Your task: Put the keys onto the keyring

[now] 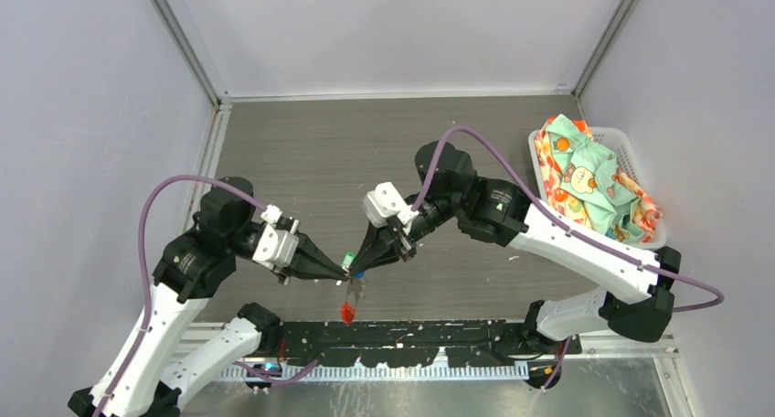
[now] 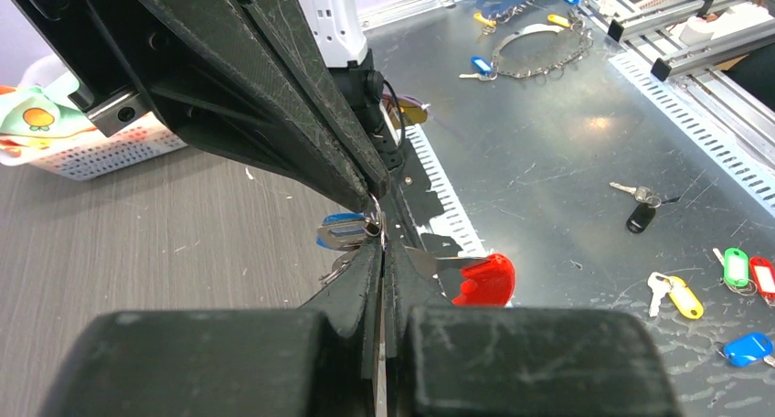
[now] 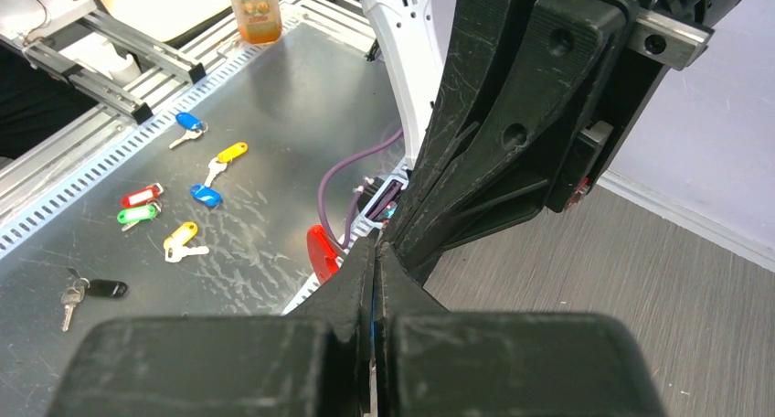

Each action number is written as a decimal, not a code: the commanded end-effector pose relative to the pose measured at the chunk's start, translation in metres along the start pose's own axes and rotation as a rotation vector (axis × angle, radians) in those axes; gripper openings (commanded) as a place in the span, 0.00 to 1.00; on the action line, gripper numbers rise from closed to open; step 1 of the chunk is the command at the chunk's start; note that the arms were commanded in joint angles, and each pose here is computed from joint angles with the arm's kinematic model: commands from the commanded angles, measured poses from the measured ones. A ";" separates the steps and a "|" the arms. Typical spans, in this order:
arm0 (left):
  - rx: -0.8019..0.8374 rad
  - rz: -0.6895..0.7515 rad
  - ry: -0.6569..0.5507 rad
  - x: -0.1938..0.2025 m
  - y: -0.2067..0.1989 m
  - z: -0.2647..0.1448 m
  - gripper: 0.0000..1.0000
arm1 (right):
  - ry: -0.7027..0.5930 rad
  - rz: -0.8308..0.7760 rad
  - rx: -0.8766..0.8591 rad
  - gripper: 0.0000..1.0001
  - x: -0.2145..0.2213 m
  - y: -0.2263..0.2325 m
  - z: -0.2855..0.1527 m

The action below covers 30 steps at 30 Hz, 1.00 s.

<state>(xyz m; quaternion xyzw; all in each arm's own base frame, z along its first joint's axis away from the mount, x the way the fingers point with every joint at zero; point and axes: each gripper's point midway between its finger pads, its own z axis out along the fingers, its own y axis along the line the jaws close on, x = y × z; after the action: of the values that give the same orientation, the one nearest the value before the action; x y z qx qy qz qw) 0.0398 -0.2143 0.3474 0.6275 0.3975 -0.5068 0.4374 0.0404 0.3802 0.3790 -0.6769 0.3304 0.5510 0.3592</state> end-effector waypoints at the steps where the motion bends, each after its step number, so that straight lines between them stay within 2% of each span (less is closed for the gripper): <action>1: -0.002 0.054 -0.005 -0.012 0.001 -0.002 0.00 | -0.033 -0.056 -0.013 0.01 -0.016 0.011 -0.005; 30: -0.013 0.058 -0.002 -0.015 0.002 -0.002 0.00 | 0.006 -0.034 -0.037 0.01 -0.004 0.025 -0.011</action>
<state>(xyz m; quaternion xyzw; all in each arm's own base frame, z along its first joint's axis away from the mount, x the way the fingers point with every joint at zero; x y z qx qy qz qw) 0.0420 -0.2144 0.3480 0.6271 0.4046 -0.5024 0.4366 0.0350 0.3692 0.3708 -0.6877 0.3294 0.5443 0.3499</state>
